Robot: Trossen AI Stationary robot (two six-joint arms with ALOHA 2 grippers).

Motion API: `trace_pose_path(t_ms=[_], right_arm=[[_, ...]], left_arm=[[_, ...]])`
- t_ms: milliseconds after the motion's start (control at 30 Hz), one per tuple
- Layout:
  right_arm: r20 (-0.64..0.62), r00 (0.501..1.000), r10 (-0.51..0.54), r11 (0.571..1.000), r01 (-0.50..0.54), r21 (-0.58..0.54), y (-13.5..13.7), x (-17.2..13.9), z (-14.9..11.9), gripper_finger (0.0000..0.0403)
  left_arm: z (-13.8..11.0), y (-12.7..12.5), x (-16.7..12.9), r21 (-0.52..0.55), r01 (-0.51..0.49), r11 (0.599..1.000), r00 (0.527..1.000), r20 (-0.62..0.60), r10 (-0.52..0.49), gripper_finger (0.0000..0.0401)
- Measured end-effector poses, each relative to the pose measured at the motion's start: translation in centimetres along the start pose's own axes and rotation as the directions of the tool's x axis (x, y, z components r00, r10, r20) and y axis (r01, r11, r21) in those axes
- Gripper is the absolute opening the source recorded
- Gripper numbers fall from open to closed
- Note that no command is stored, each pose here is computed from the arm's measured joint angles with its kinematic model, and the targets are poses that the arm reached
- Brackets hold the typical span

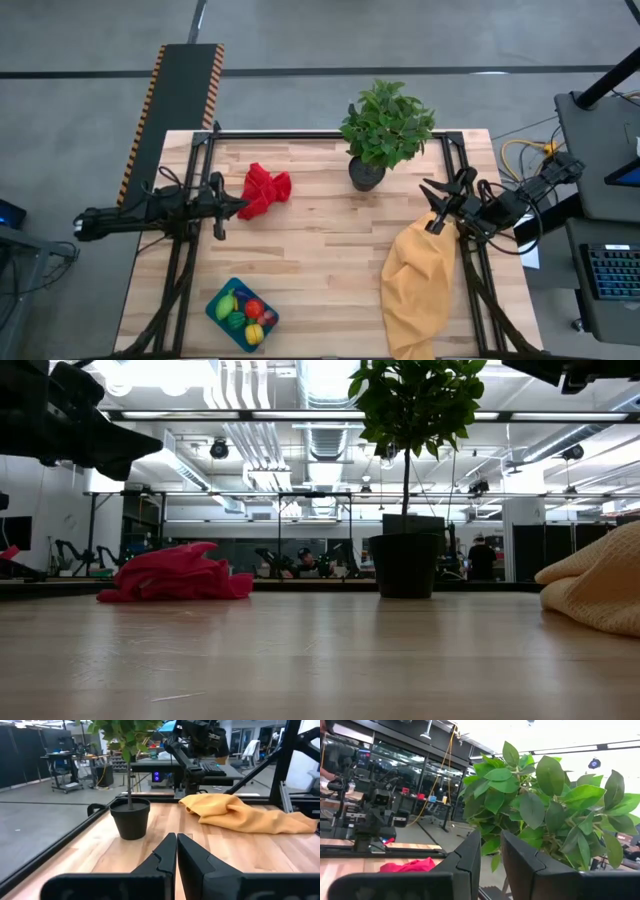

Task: Pick and placing Produce into tupperware
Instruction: Return to Home Position

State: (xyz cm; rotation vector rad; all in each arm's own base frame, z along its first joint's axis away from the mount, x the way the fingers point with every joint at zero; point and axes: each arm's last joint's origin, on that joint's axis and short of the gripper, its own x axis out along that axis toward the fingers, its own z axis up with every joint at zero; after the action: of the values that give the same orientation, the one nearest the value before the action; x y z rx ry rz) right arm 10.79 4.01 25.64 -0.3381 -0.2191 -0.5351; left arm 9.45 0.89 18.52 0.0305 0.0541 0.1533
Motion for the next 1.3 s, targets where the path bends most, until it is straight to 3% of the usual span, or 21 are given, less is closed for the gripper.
trace_pose_path(t_ms=[433,533,633,767,867,967,1133,1300], right_arm=[[-0.042,0.999,-0.006,0.999,0.008,0.043,0.2,0.0,-0.4,0.0068],[-0.041,0.994,0.106,0.994,-0.105,0.023,1.0,-0.1,-1.1,0.0068],[-0.012,0.962,0.272,0.962,-0.272,0.010,1.8,-0.1,-1.0,0.0068],[0.002,0.907,0.421,0.901,-0.418,0.111,2.1,0.2,0.0,0.0061],[-0.054,0.849,0.525,0.838,-0.505,0.208,2.6,0.0,-0.4,0.0045],[-0.108,0.825,0.555,0.811,-0.508,0.289,2.9,-0.3,-1.2,0.0022],[-0.152,0.833,0.532,0.825,-0.469,0.314,2.8,-0.8,-3.6,0.0009],[-0.105,0.850,0.517,0.830,-0.467,0.305,1.9,-0.3,-5.3,0.0009]], left_arm=[[-1.3,0.0,0.1,-0.025,-0.026,0.999,1.000,0.000,0.026,0.0000],[-1.0,0.0,0.1,-0.026,-0.026,0.999,1.000,0.009,0.027,0.0000],[-0.9,0.0,0.1,-0.027,-0.026,0.999,0.999,0.019,0.027,0.0000],[-1.0,0.0,0.1,-0.027,-0.026,0.999,0.999,0.019,0.027,0.0000],[-1.0,0.0,0.1,-0.027,-0.026,0.999,0.999,0.020,0.027,0.0000],[-0.9,0.0,0.1,-0.028,-0.026,0.999,0.999,0.023,0.027,0.0000],[-1.0,0.0,0.1,-0.033,-0.026,0.999,0.999,0.019,0.027,0.0000],[-1.0,0.0,0.2,-0.053,-0.025,0.998,1.000,0.013,0.026,0.0000]])
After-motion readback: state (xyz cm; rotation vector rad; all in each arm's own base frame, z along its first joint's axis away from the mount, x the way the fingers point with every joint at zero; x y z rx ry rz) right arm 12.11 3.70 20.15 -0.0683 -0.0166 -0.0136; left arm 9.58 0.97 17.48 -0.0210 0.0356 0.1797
